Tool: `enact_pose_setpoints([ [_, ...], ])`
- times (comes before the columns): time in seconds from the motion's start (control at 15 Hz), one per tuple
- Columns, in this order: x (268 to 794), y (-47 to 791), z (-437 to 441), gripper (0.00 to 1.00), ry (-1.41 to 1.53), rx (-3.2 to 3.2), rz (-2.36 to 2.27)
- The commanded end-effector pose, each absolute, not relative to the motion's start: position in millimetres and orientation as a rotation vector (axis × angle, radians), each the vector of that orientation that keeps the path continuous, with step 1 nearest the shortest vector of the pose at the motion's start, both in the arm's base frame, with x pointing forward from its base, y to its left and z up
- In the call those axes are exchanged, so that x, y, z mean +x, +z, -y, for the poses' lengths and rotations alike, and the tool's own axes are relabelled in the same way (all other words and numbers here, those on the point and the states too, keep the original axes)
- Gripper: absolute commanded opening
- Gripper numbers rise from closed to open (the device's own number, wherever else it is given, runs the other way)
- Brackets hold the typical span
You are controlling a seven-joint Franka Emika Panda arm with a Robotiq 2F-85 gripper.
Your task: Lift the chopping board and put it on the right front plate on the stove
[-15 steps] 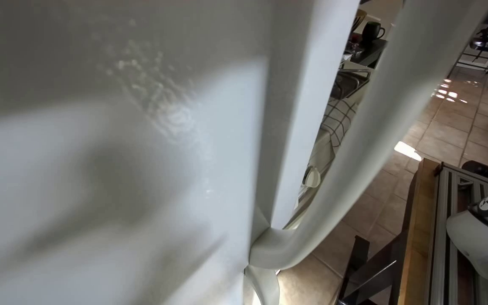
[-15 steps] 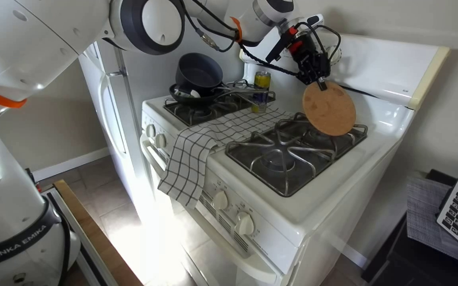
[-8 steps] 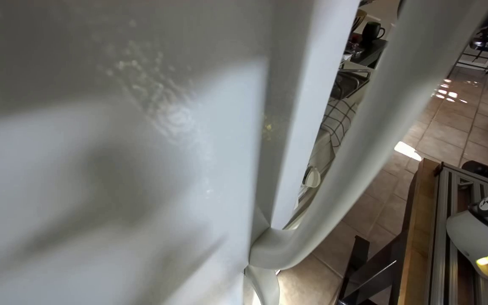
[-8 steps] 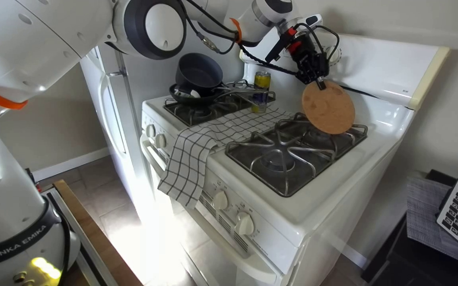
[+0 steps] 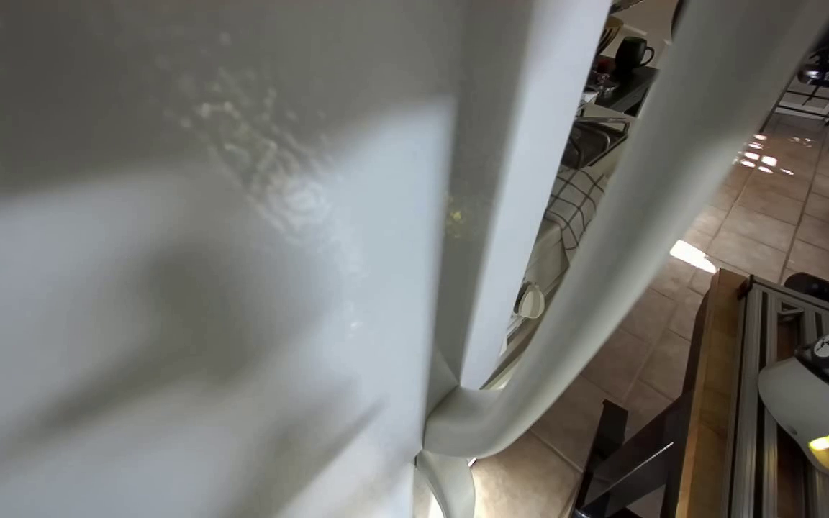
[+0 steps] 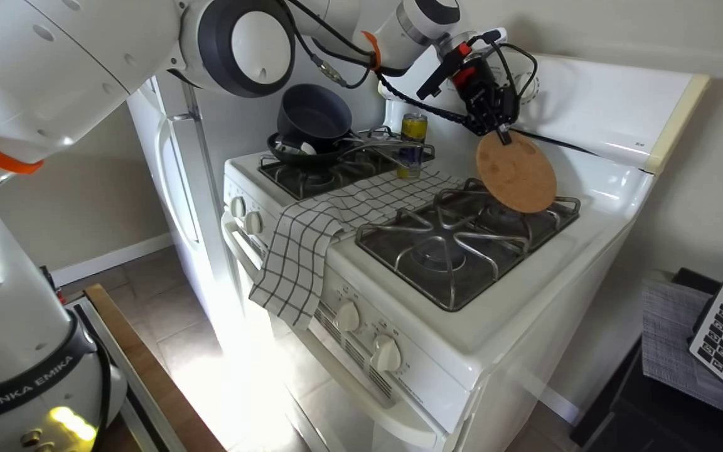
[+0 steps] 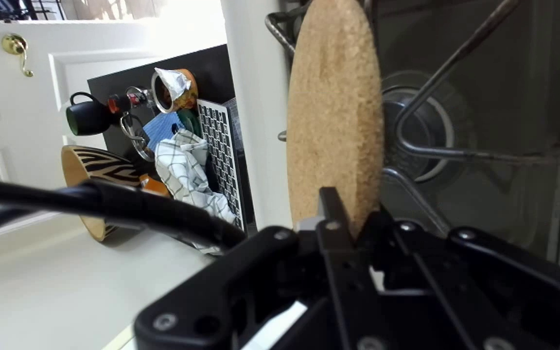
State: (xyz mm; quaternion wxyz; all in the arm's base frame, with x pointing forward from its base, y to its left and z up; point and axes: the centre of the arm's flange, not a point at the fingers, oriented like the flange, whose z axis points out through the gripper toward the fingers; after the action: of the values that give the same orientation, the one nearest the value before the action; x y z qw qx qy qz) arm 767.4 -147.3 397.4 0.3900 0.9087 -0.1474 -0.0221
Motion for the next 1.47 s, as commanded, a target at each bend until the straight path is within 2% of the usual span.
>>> enact_pose_setpoints([
  [0.0,786,390,146,0.04,-0.182,2.337,0.261],
  [0.47,781,377,149,0.04,-0.290,2.275,0.226],
  [1.33,797,378,148,0.04,-0.219,2.247,0.238],
  [1.4,797,377,146,0.39,-0.222,2.252,0.236],
])
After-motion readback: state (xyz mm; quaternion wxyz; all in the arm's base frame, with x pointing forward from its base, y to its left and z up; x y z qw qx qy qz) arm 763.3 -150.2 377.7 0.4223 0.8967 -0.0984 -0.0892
